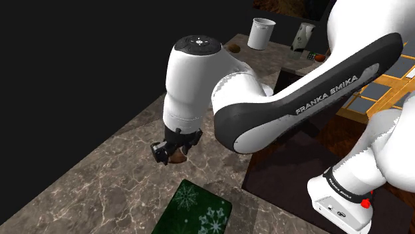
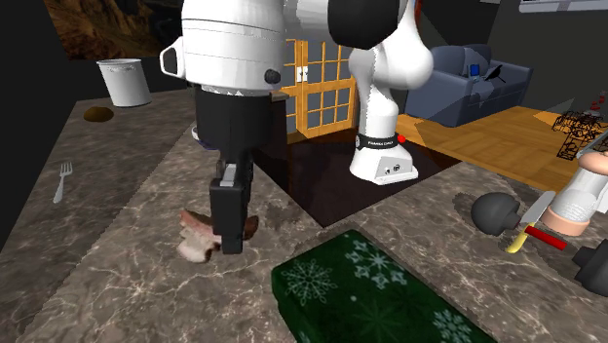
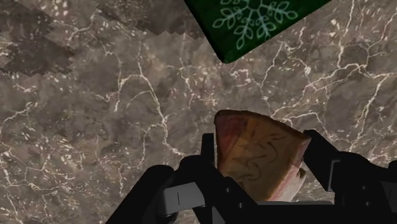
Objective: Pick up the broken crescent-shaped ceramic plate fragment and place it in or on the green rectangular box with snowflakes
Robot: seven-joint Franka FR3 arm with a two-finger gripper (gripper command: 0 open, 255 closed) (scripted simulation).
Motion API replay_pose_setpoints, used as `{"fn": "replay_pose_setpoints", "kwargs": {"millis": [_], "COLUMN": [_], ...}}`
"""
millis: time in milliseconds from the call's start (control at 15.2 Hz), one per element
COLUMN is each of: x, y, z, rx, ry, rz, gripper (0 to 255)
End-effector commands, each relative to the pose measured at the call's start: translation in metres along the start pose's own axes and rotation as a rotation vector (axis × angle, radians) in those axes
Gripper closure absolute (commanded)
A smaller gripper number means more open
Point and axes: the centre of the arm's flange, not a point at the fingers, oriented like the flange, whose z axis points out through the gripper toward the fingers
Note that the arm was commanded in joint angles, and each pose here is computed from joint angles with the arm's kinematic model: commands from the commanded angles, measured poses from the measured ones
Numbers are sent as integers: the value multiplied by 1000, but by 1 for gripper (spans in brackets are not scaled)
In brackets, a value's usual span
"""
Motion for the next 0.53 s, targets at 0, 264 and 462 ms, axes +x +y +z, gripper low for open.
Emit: {"fn": "replay_pose_setpoints", "kwargs": {"millis": [0, 264, 462], "x": [-26, -74, -110], "y": [-11, -33, -49], "z": [-4, -9, -12], "rx": [0, 0, 0], "ry": [0, 0, 0], "rz": [2, 2, 2], "gripper": [255, 255, 255]}}
